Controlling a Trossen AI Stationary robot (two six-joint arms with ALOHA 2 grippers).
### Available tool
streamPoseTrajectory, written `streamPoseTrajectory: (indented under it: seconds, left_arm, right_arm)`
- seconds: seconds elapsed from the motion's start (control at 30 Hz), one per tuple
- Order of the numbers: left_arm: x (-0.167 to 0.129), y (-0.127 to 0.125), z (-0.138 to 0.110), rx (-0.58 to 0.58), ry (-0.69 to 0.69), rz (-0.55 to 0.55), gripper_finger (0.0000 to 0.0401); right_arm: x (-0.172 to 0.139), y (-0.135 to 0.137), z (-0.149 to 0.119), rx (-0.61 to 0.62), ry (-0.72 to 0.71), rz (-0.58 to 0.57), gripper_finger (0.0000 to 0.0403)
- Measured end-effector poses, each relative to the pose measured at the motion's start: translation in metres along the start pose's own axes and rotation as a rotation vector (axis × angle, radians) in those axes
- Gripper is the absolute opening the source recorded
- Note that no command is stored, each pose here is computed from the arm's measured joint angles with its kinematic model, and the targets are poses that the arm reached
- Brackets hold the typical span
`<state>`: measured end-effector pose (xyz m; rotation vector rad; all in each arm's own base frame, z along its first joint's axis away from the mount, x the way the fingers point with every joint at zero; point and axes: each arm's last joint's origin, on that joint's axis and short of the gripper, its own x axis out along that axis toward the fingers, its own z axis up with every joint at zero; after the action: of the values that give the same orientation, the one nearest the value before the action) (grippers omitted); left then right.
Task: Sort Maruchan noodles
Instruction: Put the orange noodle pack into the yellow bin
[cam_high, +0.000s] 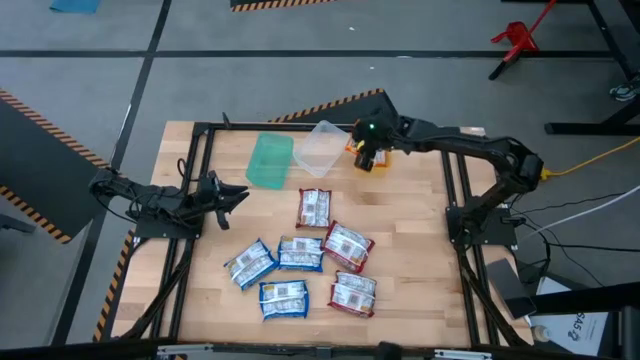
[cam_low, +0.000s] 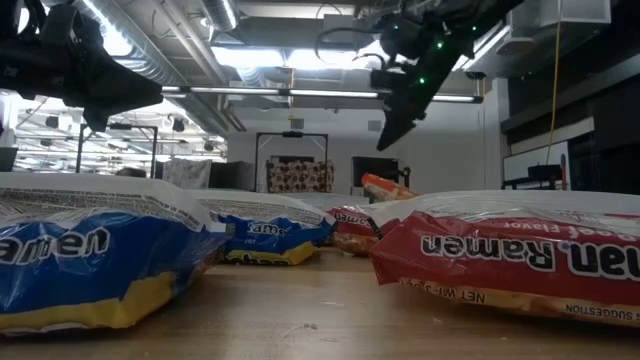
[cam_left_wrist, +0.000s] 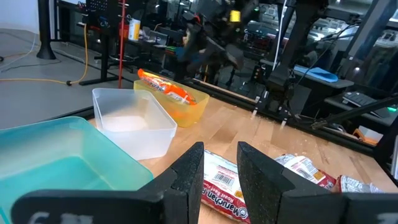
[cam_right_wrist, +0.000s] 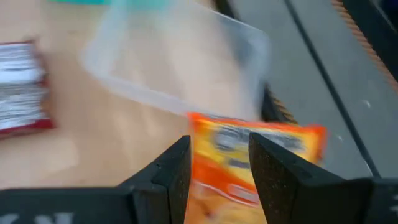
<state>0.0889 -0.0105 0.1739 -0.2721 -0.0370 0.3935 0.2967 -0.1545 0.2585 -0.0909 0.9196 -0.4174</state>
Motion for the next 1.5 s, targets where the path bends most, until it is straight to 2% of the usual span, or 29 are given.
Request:
streamPoseTrajectory:
  seconds: [0.17, 0.37, 0.6, 0.87, 0.93, 1.03, 1.2, 1.3, 1.5]
  left_arm:
    - [0.000, 0.000, 0.000, 0.000, -0.001, 0.006, 0.0090]
    - [0.000, 0.000, 0.000, -0.007, -0.002, 0.006, 0.0090]
    - [0.000, 0.000, 0.000, -0.009, -0.002, 0.010, 0.0090]
    - [0.000, 0.000, 0.000, -0.009, -0.002, 0.010, 0.0090]
    - [0.000, 0.000, 0.000, -0.009, -0.002, 0.010, 0.0090]
    - [0.000, 0.000, 0.000, -0.009, -0.002, 0.010, 0.0090]
    - [0.000, 0.000, 0.000, -0.009, -0.002, 0.010, 0.0090]
    - [0.000, 0.000, 0.000, -0.008, -0.003, 0.010, 0.0090]
    - [0.000, 0.000, 0.000, 0.002, -0.002, 0.010, 0.0090]
  right_arm:
    - [0.013, 0.011, 0.002, -0.083, -0.001, 0.025, 0.0145]
    - [0.036, 0.006, 0.002, -0.099, -0.010, -0.034, 0.0145]
    - [0.043, 0.006, -0.010, -0.128, 0.120, -0.064, 0.0145]
    - [0.037, 0.005, -0.021, -0.164, 0.276, -0.169, 0.0145]
    - [0.036, 0.005, -0.017, -0.144, 0.228, -0.145, 0.0145]
    - [0.032, 0.008, -0.002, -0.106, 0.058, -0.072, 0.0145]
    - [0.037, 0.007, 0.008, -0.078, -0.056, -0.066, 0.0145]
    - [0.046, 0.007, 0.007, -0.088, -0.057, -0.055, 0.0145]
    - [0.071, 0.007, -0.006, -0.117, 0.034, -0.044, 0.0145]
